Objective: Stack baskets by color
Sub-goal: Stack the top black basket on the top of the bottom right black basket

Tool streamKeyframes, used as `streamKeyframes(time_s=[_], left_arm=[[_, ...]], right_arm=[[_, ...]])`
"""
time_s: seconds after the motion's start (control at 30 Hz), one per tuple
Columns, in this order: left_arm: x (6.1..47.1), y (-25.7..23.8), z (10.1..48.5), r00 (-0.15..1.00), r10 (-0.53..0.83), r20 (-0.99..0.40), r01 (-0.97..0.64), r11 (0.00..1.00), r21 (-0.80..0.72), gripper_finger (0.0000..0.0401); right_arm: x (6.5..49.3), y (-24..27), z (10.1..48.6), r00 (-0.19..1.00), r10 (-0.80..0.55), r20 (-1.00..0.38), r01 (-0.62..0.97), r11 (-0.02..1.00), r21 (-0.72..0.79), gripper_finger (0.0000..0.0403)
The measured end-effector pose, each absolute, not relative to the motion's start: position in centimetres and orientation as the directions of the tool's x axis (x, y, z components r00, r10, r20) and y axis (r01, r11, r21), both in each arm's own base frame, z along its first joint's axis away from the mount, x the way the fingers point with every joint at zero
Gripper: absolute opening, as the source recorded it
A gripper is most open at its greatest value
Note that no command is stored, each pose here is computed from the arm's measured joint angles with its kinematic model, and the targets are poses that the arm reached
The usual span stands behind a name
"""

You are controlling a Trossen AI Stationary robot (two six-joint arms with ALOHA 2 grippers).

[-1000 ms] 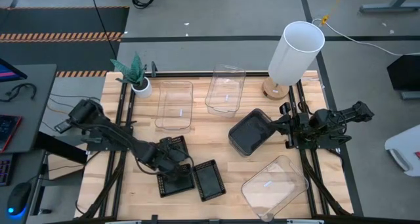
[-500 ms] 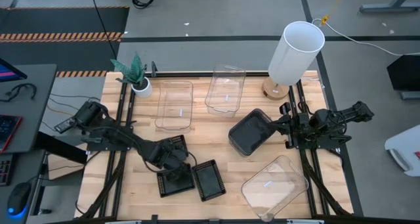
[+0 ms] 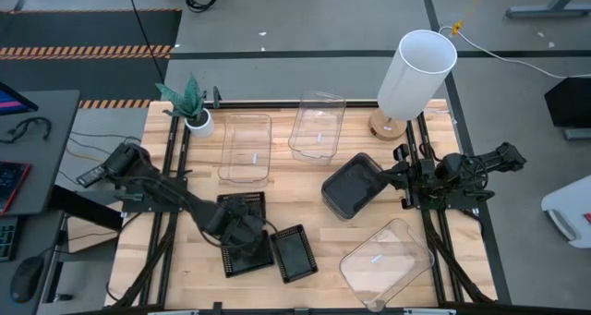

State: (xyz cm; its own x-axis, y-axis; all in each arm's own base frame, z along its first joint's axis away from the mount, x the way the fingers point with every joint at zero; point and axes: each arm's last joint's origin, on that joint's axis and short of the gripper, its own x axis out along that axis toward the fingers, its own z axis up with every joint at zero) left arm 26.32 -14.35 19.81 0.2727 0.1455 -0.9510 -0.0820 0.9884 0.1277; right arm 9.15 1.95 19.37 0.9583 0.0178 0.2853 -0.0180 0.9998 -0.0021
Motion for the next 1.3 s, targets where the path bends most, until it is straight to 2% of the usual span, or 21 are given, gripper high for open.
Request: streamKeyframes(time_s=[0.13,0.27,0.43,0.6,0.93,1.3], left_arm=[[26.6,-15.8,22.3,0.364,0.210,-0.908,0.048,0.969,0.243,0.0005],[26.7,-17.9,23.7,0.485,0.181,-0.856,0.279,0.895,0.347,0.0005],[27.3,-20.5,24.4,0.629,0.025,-0.777,0.517,0.733,0.443,0.0005],[28.4,-22.1,24.1,0.684,-0.108,-0.722,0.611,0.625,0.486,0.0008],[31.0,-23.0,24.0,0.670,-0.414,-0.616,0.731,0.515,0.449,0.0005],[33.1,-21.8,21.3,0.598,-0.449,-0.664,0.797,0.416,0.437,0.0004]], right_arm=[[9.1,2.0,19.4,0.958,0.018,0.285,-0.018,1.000,-0.002,0.0016],[9.1,2.0,19.4,0.958,0.018,0.285,-0.018,1.000,-0.002,0.0016],[9.2,2.0,19.4,0.958,0.018,0.285,-0.018,1.000,-0.002,0.0016],[9.2,2.0,19.4,0.958,0.018,0.285,-0.018,1.000,-0.002,0.0016],[9.1,1.9,19.4,0.958,0.017,0.288,-0.018,1.000,-0.001,0.0016],[9.1,1.9,19.4,0.957,0.017,0.290,-0.018,1.000,-0.001,0.0016]])
